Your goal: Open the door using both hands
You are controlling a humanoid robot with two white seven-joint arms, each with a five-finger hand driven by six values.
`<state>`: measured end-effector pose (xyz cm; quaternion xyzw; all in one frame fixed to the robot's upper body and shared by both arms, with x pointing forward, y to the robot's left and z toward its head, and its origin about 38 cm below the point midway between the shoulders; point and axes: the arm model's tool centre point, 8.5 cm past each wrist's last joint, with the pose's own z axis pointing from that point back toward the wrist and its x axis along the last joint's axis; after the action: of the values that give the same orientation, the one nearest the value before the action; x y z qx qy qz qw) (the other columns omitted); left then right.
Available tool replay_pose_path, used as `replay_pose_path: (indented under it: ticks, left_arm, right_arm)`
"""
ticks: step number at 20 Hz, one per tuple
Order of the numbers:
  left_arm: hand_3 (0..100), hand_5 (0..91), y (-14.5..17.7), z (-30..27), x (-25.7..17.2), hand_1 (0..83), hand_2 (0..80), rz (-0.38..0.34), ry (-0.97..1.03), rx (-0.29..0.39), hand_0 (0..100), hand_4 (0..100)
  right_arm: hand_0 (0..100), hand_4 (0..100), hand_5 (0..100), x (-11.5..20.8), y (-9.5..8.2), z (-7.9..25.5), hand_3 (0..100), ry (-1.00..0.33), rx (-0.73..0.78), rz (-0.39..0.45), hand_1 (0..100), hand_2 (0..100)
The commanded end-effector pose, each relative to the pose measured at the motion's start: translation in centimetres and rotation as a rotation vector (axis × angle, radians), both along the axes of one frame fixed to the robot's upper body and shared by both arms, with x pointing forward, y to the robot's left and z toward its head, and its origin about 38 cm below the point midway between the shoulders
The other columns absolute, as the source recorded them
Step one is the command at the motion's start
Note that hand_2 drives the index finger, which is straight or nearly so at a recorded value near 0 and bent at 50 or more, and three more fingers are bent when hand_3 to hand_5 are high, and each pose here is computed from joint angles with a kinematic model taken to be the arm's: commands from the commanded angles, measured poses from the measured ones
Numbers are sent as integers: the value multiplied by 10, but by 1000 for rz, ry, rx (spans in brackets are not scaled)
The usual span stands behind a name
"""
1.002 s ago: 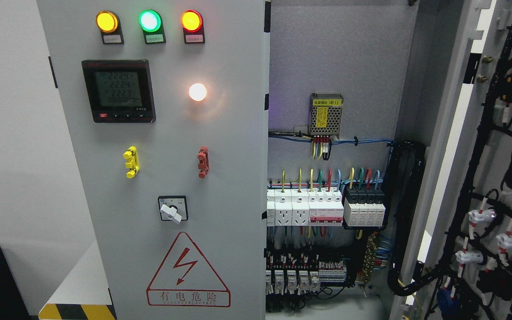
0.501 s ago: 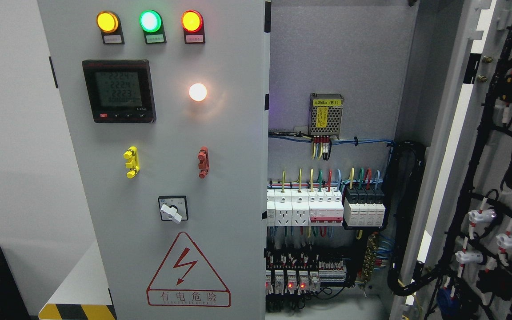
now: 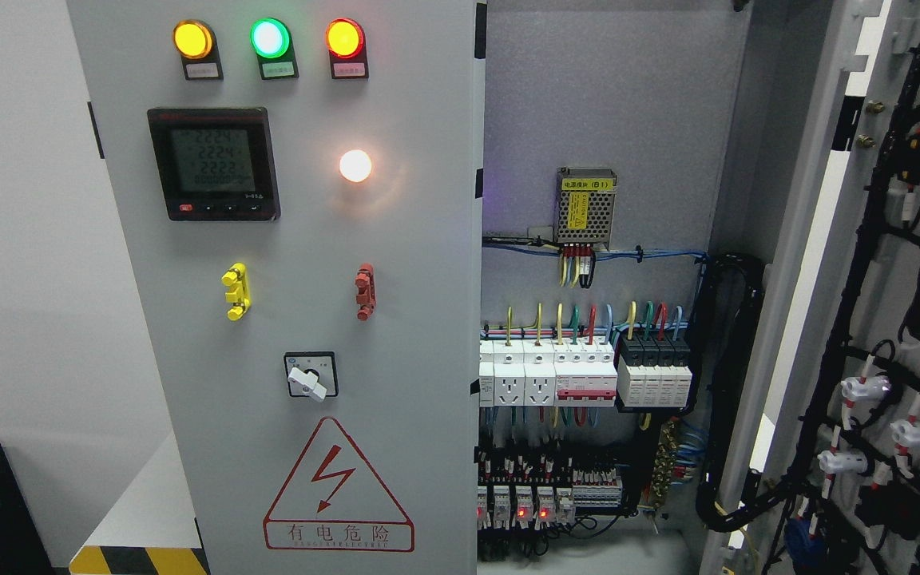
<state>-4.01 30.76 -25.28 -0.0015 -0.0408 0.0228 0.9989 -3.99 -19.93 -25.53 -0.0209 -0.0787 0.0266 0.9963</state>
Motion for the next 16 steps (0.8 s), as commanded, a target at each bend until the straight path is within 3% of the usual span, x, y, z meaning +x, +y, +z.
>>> replay_pose_path:
  ticks: [1,4,9,16]
  left_arm:
    - [0,0,-7,0,-12,0,0,15,20,-9,0,0]
    - [0,0,-6,0,-13,0,0,15,22,-7,0,0]
    - [0,0,-6,0,-13,0,0,15,22,-9,0,0]
    - [0,0,-8,0,-14,0,0,-15,27,-14,0,0]
  right_arm:
    - [0,0,0,104,-2,57,0,-430,21,-23,0,0]
    - [0,0,0,122,-1,79,0,-526,31,-8,0,0]
    - [0,0,0,178,-1,147,0,-793,67,136,0,0]
    - [0,0,0,233,12,236,0,-1093,114,148,0,0]
